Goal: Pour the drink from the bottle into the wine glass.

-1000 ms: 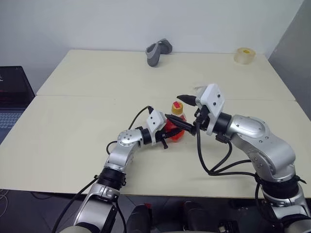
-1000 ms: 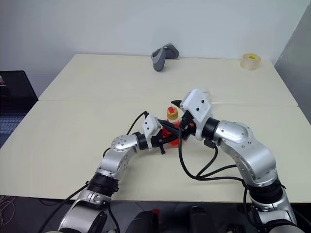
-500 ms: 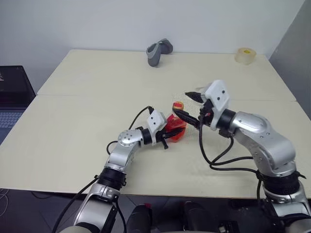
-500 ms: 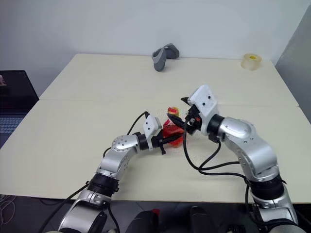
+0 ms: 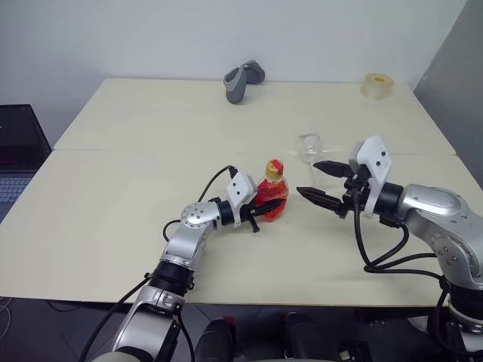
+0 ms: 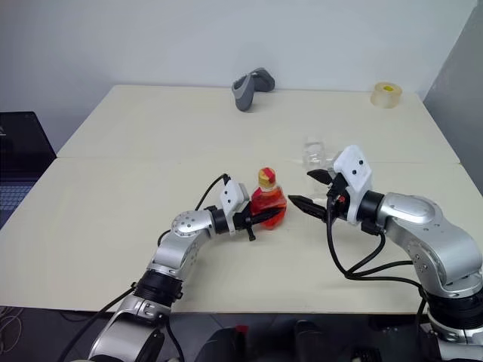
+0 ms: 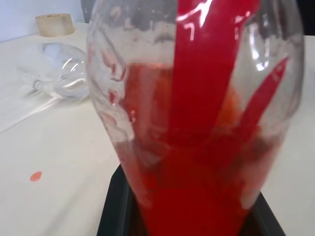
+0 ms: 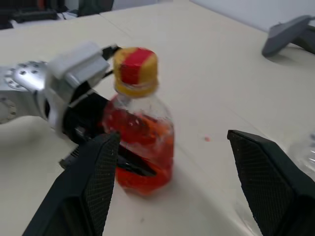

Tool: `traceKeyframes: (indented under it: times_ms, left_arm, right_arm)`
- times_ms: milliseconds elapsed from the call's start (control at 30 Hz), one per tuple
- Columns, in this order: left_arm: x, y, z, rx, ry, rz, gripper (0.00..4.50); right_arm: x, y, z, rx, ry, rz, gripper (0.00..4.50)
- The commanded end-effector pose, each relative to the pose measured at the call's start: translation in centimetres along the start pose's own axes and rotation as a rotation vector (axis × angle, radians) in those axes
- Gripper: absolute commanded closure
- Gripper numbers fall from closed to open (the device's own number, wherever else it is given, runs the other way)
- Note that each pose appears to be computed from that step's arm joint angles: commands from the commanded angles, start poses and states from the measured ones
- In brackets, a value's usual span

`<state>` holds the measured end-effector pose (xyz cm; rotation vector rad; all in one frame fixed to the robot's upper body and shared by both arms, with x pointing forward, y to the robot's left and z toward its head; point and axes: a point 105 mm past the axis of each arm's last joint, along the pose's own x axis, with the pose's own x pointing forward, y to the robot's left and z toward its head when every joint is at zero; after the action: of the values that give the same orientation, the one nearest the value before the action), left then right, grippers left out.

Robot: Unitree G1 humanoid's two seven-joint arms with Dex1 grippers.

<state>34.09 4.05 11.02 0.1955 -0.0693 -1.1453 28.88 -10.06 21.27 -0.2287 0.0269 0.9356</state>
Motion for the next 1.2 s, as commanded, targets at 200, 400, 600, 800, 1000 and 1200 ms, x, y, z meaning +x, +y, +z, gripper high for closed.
traceKeyframes:
  times_ms: [200, 400, 600, 800, 1000, 1200]
  left_arm:
    - [0.4, -0.2, 2.0, 0.058, -0.061, -0.016, 3.73]
    - [0.4, -0.1, 2.0, 0.060, -0.062, -0.015, 3.73]
    - [0.5, -0.1, 2.0, 0.057, -0.062, -0.014, 3.73]
    - [0.5, -0.2, 2.0, 0.058, -0.064, -0.012, 3.73]
    - [0.5, -0.3, 2.0, 0.058, -0.065, -0.011, 3.73]
    - [0.6, -0.3, 2.1, 0.060, -0.071, -0.011, 3.73]
  right_arm:
    - [2.7, 1.3, 2.2, -0.020, -0.090, -0.001, 0.81]
    - [3.8, 0.9, 2.5, -0.021, -0.107, -0.020, 0.81]
    - [4.5, 1.1, 2.7, -0.020, -0.115, -0.005, 1.17]
    - [4.6, 1.2, 2.7, -0.026, -0.107, 0.013, 3.16]
    - [4.4, 1.5, 2.9, -0.012, -0.125, 0.034, 3.28]
    - [3.8, 2.1, 4.2, 0.172, -0.254, 0.107, 3.28]
